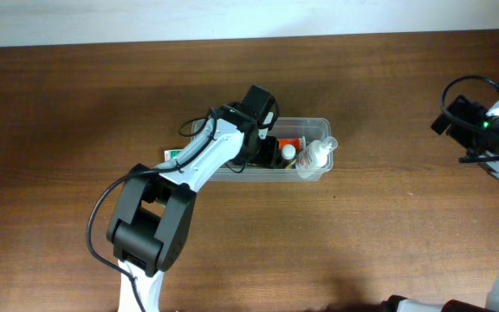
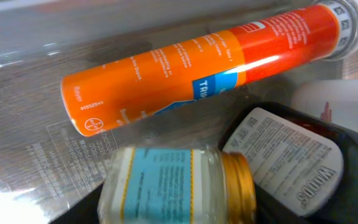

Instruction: Pack container

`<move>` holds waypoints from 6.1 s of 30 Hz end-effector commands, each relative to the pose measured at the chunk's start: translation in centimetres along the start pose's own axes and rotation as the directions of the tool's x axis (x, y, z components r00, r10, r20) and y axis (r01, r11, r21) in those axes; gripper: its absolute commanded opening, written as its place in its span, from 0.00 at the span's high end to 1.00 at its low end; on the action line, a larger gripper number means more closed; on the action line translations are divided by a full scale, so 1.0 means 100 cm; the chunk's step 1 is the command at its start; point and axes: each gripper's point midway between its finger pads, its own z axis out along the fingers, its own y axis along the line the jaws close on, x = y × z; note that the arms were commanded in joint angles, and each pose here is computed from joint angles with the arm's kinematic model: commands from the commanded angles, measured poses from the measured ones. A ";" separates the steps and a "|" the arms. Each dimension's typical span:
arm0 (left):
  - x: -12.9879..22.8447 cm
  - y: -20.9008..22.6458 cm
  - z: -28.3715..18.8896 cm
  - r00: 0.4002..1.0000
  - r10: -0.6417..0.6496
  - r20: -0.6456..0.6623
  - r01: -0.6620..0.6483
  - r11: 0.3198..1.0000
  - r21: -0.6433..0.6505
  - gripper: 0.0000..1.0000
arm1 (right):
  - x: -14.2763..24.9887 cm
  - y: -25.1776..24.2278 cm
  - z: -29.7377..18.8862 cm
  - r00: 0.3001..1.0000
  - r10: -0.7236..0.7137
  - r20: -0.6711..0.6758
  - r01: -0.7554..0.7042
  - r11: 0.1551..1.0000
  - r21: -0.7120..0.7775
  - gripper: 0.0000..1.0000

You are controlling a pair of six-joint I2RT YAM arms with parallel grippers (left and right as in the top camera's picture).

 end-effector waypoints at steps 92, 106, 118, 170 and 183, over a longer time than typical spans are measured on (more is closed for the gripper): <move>-0.021 0.074 -0.082 0.260 0.919 -0.296 -0.964 0.230 -0.133 0.52 | -0.002 -0.001 -0.001 1.000 0.009 0.007 -0.009 1.000 -0.002 0.01; -0.044 0.084 -0.220 0.801 0.597 0.032 -0.514 0.715 -0.473 0.00 | -0.002 -0.001 -0.001 1.000 0.009 0.006 -0.009 1.000 -0.002 0.02; 0.117 0.178 -0.409 0.831 0.071 0.551 0.179 0.905 -0.386 0.00 | -0.002 -0.001 -0.001 1.000 0.009 0.007 -0.009 1.000 -0.002 0.02; 0.179 0.166 -0.214 0.430 0.235 0.872 0.063 0.955 -0.288 0.00 | -0.002 -0.001 -0.001 1.000 0.009 0.006 -0.009 1.000 -0.002 0.02; 0.172 0.157 -0.199 0.364 0.296 0.883 0.008 0.947 -0.321 0.00 | -0.002 -0.001 -0.001 1.000 0.009 0.007 -0.009 1.000 -0.002 0.01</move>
